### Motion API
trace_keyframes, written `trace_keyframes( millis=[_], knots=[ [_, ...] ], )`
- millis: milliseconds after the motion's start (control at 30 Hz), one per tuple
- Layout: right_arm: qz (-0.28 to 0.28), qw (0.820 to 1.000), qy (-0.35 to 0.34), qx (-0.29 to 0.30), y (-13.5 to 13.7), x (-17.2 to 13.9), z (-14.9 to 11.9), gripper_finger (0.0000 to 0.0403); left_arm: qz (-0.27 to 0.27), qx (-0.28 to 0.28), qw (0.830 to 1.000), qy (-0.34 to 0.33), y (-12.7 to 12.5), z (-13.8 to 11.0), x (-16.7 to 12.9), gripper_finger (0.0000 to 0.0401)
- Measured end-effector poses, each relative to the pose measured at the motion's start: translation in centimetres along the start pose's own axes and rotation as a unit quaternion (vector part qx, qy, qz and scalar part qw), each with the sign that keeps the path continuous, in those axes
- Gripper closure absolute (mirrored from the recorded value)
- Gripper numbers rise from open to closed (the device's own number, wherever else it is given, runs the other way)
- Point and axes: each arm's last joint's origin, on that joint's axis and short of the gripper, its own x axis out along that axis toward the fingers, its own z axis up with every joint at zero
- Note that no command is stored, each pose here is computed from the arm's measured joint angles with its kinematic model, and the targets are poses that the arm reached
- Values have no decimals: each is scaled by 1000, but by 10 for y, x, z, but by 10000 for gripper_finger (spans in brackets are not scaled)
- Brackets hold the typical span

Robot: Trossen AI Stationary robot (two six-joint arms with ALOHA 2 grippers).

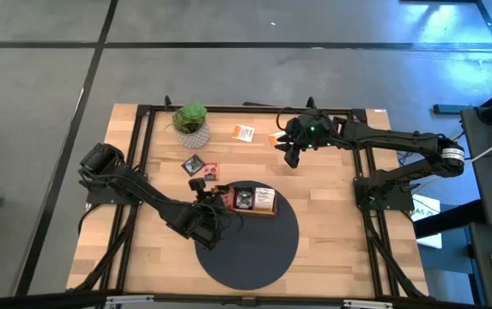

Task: Pick & Place Tea
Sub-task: Put the right orange tea bag into the left slot of the wooden organizer

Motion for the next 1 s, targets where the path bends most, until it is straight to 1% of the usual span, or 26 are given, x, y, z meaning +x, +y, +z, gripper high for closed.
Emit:
trace_keyframes(
  millis=[200, 400, 567, 800, 1000],
  knots=[
    [0, 1000, 0, 0, 0, 0, 0, 267, -5, -8, 1000, -7, -3, 2, 1, 399],
    [0, 1000, 0, -1, 0, 0, 0, 267, -7, -21, 1000, 2, -8, -1, 5, 399],
    [0, 1000, -1, -1, 0, 0, 0, 267, -8, -15, 1000, 13, -14, -5, 10, 399],
    [0, 1000, -4, -3, 0, 0, 1, 267, -45, -18, 998, 45, -18, -7, 11, 399],
    [-1, 1000, -8, -6, 0, 0, 1, 267, -55, -39, 996, 55, -19, -8, 11, 398]
  ],
)
